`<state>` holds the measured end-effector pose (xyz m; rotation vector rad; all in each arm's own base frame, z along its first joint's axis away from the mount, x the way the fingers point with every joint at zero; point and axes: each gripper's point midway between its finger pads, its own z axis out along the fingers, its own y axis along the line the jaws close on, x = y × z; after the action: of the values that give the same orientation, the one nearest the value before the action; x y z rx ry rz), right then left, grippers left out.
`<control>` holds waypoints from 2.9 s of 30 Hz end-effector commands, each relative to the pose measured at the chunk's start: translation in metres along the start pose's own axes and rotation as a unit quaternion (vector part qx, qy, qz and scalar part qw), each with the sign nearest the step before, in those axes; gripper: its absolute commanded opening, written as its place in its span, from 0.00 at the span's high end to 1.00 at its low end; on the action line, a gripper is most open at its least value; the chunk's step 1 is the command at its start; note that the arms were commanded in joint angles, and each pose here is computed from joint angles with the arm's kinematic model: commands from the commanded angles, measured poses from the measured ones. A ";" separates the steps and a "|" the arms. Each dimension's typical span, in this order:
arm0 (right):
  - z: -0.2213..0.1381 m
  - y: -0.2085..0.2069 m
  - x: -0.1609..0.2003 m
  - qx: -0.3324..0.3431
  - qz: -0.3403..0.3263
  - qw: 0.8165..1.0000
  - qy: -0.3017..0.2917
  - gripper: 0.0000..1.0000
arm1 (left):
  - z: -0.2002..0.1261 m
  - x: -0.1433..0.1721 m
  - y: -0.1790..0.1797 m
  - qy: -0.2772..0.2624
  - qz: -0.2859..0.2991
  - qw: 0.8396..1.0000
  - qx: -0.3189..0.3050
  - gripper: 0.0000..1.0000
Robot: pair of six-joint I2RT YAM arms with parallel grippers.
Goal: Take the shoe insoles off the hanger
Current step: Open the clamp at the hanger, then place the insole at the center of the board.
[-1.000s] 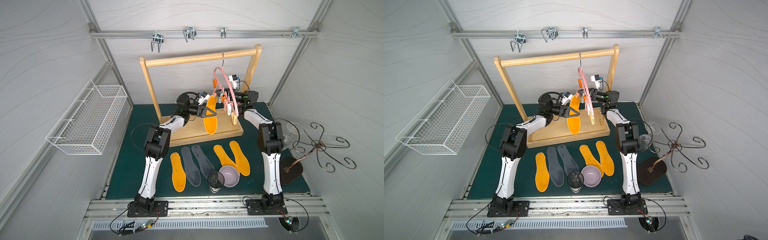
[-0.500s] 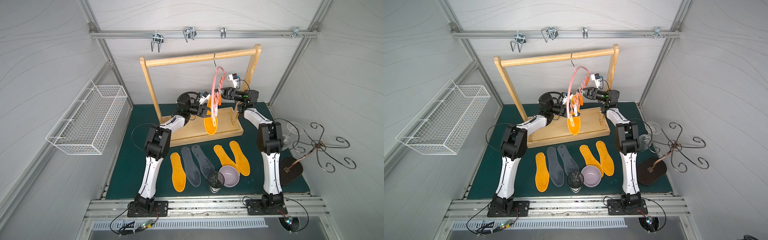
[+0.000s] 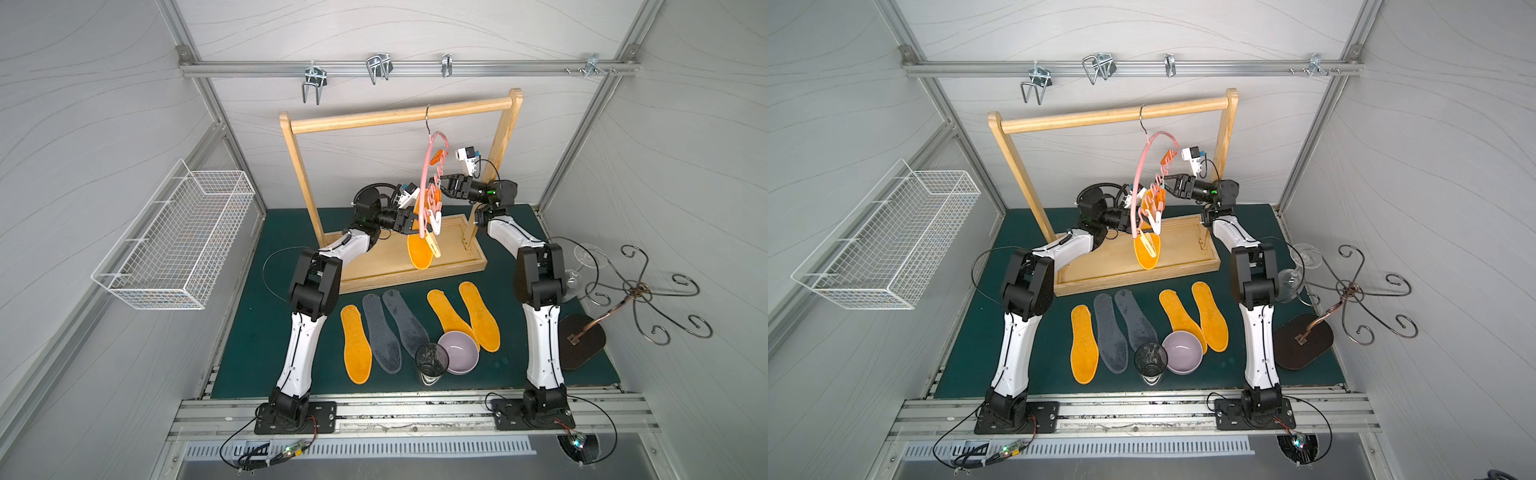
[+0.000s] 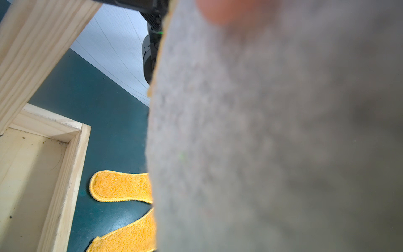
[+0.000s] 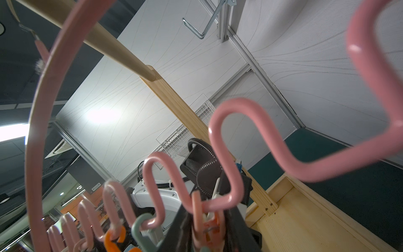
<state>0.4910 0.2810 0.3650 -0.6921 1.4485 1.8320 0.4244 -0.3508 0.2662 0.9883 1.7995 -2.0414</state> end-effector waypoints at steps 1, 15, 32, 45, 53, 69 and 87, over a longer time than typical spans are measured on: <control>0.002 0.009 -0.005 -0.009 -0.039 0.999 -0.009 0.76 | -0.003 -0.001 0.002 0.004 0.023 1.000 0.003 0.98; -0.004 0.001 -0.005 0.002 -0.036 0.999 -0.025 0.72 | -0.019 0.023 0.015 -0.012 0.001 1.000 -0.008 0.98; -0.021 0.003 0.005 0.043 -0.072 0.994 -0.067 0.50 | -0.054 0.032 -0.003 -0.069 0.005 0.996 -0.048 0.96; -0.048 0.031 0.018 0.092 -0.103 0.985 -0.104 0.48 | -0.074 0.077 -0.022 -0.069 0.004 0.986 -0.150 0.96; -0.074 0.060 0.026 0.147 -0.155 0.965 -0.152 0.45 | -0.069 0.125 -0.061 -0.025 0.013 0.984 -0.173 0.94; -0.116 0.117 0.034 0.231 -0.241 0.916 -0.224 0.44 | -0.087 0.217 -0.108 0.112 0.002 0.956 -0.272 1.00; -0.092 0.194 0.083 0.282 -0.357 0.881 -0.125 0.40 | -0.174 0.301 -0.073 0.157 -0.075 0.876 -0.449 1.00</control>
<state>0.2856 0.1743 0.4129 -0.5036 1.1626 0.9057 0.2165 -0.1120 0.1405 0.8781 2.6378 -0.9452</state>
